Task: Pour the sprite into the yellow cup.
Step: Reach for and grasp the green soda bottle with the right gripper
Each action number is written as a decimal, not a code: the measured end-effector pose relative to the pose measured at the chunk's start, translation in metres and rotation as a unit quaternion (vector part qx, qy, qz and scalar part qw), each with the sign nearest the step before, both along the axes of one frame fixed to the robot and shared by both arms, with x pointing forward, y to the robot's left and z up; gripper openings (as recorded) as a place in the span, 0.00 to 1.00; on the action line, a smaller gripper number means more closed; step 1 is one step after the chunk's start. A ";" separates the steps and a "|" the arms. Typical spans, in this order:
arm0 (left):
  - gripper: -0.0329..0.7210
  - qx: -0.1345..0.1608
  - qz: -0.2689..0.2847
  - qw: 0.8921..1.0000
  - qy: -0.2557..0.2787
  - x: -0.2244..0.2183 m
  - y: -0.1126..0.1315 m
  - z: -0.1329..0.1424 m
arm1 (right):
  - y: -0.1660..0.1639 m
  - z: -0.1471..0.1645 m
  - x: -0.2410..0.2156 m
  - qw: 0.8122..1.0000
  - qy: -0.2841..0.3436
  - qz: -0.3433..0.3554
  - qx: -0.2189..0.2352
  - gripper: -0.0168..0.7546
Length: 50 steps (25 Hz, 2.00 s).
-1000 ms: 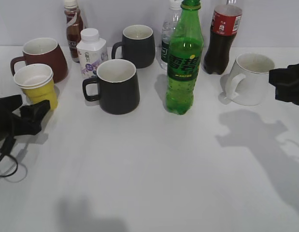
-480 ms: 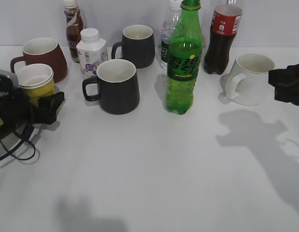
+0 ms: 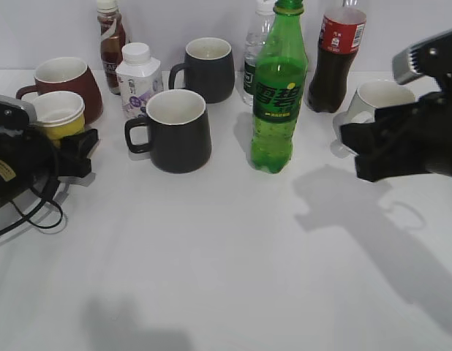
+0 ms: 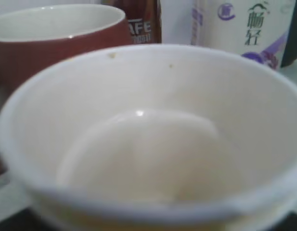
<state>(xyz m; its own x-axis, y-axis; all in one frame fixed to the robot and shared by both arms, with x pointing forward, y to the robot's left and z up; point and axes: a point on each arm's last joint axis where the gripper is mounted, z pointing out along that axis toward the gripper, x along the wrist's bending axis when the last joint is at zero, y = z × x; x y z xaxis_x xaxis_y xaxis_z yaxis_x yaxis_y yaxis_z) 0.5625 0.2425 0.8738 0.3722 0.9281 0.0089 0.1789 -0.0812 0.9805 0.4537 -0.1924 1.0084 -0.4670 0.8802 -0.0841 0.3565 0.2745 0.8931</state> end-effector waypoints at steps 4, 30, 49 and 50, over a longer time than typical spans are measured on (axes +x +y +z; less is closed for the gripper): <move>0.59 0.000 -0.001 1.000 0.000 0.000 0.000 0.000 | 0.007 -0.011 0.013 1.000 -0.023 -0.001 0.007 0.65; 0.58 0.016 -0.191 0.981 0.019 -0.071 -0.023 0.012 | 0.049 -0.099 0.061 0.988 -0.093 0.068 0.104 0.81; 0.58 0.019 -0.339 0.940 0.006 -0.088 -0.073 0.016 | 0.075 -0.105 0.113 0.982 -0.130 0.066 0.121 0.55; 0.58 0.017 -0.339 0.941 0.003 -0.088 -0.078 0.017 | 0.074 -0.105 0.114 0.982 -0.132 0.061 0.122 0.55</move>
